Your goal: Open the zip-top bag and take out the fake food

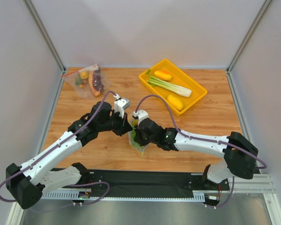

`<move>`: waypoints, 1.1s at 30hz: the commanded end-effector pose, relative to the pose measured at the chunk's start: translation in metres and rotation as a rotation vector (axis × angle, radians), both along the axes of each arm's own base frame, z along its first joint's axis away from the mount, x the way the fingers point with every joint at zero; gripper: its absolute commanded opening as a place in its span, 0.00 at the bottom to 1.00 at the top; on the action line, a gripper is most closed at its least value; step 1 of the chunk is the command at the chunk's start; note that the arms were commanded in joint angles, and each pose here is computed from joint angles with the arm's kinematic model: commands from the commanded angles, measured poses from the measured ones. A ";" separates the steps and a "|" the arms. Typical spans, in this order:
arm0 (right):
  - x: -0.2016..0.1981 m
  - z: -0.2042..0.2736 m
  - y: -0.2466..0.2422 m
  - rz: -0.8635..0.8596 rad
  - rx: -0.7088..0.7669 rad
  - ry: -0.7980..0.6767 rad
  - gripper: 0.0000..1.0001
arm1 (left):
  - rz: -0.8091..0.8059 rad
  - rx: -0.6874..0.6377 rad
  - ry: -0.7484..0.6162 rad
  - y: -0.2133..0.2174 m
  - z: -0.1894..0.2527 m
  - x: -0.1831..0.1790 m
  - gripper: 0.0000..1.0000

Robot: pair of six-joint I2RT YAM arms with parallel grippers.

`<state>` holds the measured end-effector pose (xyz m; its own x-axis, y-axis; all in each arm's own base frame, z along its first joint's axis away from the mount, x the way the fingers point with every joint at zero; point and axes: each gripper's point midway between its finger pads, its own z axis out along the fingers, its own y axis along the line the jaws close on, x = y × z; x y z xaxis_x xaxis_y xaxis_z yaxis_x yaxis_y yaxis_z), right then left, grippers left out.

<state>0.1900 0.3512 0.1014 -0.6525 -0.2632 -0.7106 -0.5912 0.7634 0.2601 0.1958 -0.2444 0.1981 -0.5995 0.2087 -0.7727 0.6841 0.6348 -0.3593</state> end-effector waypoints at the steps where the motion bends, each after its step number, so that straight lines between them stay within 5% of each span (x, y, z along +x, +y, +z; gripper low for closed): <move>1: 0.004 0.012 -0.009 -0.033 0.006 -0.044 0.00 | 0.040 -0.019 -0.038 -0.001 0.008 0.009 0.00; 21: 0.003 0.112 -0.030 -0.096 0.311 -0.213 0.00 | 0.107 0.085 0.014 0.006 -0.027 0.023 0.00; 33: 0.036 0.159 -0.027 -0.237 0.444 -0.359 0.00 | 0.028 0.004 0.030 -0.008 -0.024 0.010 0.00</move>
